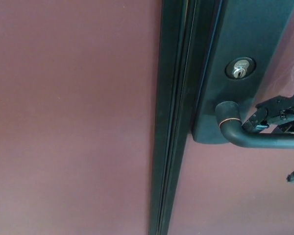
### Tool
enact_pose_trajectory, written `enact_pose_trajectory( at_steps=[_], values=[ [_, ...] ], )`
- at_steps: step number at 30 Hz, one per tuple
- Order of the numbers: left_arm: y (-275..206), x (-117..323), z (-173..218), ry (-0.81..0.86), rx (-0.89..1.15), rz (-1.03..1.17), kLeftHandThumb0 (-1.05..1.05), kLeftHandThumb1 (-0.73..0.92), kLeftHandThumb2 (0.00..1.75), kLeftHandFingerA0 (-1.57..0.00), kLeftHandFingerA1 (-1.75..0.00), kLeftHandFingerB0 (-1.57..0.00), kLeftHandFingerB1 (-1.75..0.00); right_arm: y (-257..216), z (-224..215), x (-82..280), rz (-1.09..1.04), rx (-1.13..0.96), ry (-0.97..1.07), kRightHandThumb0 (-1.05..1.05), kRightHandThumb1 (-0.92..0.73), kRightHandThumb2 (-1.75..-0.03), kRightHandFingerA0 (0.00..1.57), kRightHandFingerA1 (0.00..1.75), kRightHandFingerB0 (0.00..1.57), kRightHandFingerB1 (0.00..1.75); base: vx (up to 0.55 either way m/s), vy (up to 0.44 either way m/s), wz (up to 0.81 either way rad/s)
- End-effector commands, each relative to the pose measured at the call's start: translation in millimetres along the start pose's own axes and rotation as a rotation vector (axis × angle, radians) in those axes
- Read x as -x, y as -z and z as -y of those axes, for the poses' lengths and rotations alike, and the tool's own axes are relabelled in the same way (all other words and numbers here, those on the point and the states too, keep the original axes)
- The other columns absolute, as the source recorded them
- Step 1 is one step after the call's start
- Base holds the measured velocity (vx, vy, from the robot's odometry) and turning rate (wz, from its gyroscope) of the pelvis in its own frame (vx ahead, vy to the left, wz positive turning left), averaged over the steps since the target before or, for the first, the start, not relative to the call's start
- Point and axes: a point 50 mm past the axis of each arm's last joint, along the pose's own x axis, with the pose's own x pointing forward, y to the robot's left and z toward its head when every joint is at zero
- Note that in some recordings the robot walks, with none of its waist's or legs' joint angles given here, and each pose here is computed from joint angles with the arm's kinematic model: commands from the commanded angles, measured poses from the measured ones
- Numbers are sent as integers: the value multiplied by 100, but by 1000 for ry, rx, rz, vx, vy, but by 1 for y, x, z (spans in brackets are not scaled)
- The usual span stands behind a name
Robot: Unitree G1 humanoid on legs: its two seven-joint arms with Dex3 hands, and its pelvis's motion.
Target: The robot walks towards the door handle and put its right hand on it and twist the handle
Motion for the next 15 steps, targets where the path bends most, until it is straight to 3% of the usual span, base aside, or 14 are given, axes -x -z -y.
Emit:
enact_pose_trajectory(
  at_steps=[1,4,5,10,11,12,13,15],
  values=[
    [3,1,-1,0,1,-5,-28,55,57,-65,-47,-53,-41,7,-12,-20,-64,23,-65,-55,-43,-81,42,54,27,44,0,0,0],
    [3,1,-1,0,1,-5,-28,55,57,-65,-47,-53,-41,6,-12,-21,-67,26,-66,-55,-43,-81,42,54,27,44,0,0,0],
    [3,1,-1,-1,-1,-2,-28,55,57,-65,-47,-53,-41,6,-12,-24,-69,38,-63,-55,-54,-57,46,39,39,33,0,0,0],
    [2,1,0,0,-9,0,-28,55,57,-65,-47,-54,-41,3,-13,-40,-79,87,-40,-47,-54,-57,50,40,41,34,0,0,0],
    [2,1,0,0,-12,3,-28,55,57,-65,-47,-54,-41,2,-13,-42,-77,91,-35,-50,-46,-73,47,50,39,45,0,0,0],
    [2,1,0,2,-11,5,-28,55,57,-65,-47,-54,-41,2,-13,-44,-74,96,-27,-48,-47,-73,49,51,41,45,0,0,0],
    [2,1,0,4,-8,5,-28,55,57,-65,-47,-54,-41,2,-13,-45,-70,98,-21,-38,-55,-56,58,43,47,36,0,0,0],
    [2,1,0,5,-7,5,-28,55,57,-65,-47,-54,-41,2,-13,-47,-66,99,-15,-38,-55,-56,58,43,47,36,-8,1,3]
  ],
)
